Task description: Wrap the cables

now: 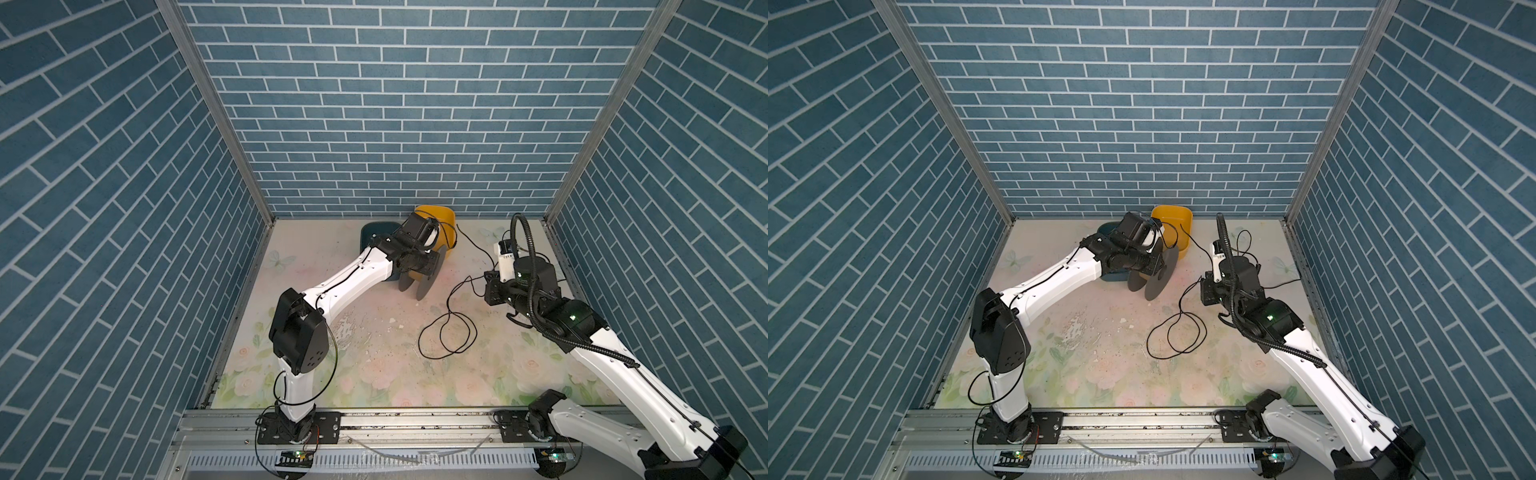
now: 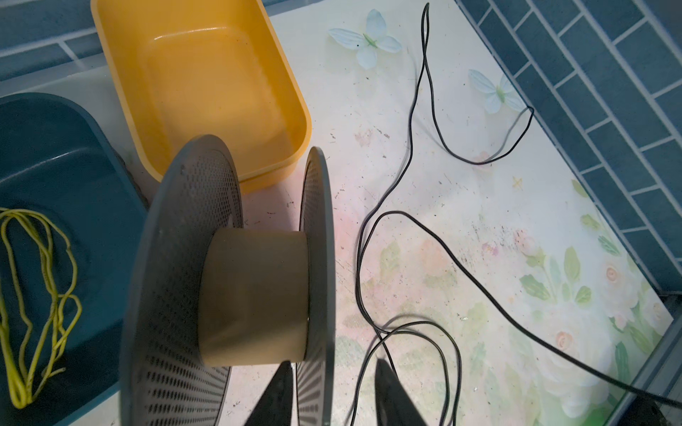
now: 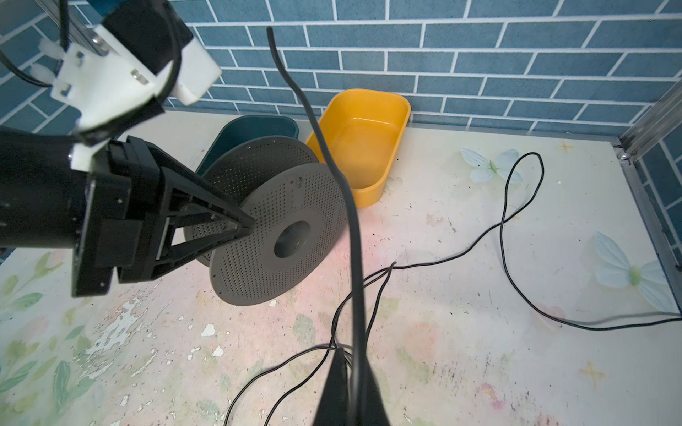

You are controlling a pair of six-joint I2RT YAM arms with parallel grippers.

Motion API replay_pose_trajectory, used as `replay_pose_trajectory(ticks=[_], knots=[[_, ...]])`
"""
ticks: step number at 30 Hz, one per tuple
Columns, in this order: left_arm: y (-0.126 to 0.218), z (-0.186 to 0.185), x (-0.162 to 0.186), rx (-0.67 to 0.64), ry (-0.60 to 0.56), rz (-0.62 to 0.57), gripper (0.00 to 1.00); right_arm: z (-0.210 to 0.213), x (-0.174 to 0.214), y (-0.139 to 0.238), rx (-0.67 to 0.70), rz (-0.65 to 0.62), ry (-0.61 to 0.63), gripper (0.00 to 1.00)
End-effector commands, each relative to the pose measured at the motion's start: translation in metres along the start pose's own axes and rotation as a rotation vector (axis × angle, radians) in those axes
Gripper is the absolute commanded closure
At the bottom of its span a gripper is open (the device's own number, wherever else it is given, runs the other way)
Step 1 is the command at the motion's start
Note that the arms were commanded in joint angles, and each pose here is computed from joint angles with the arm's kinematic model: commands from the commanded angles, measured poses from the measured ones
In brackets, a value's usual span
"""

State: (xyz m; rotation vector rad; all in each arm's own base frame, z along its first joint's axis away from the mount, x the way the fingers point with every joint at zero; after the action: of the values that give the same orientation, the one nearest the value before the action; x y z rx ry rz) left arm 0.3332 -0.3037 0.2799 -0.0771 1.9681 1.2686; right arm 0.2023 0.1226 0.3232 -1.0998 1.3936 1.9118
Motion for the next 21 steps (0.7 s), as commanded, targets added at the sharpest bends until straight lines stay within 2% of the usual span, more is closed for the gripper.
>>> replay_pose_trajectory(ticks=[1, 4, 11, 21], knots=[[-0.008, 0.0, 0.008, 0.009, -0.058, 0.034, 0.63, -0.005, 0.008, -0.002, 0.024, 0.017, 0.009, 1.0], [-0.012, 0.001, 0.012, 0.016, -0.087, 0.054, 0.67, -0.007, 0.009, -0.003, 0.029, 0.02, 0.006, 1.0], [-0.014, 0.001, 0.017, 0.027, -0.151, 0.095, 0.82, -0.009, 0.009, -0.008, 0.032, 0.039, 0.003, 1.0], [-0.004, 0.006, 0.021, 0.013, -0.214, 0.138, 0.89, -0.01, 0.008, -0.012, 0.02, 0.046, -0.008, 1.0]])
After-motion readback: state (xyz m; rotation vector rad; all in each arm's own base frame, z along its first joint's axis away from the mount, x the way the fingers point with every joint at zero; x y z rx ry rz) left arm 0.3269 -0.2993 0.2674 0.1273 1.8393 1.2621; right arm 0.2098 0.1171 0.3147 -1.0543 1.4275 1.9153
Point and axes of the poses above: each gripper's point midway between its finger pads, its own y axis back along the fingers, its own z axis along the line the jaws close on, x = y × z, the point moved 10 cm from there along y, back along the fingers, and after that the axes turned 2 degrees about -y, right-handed, at the moved point
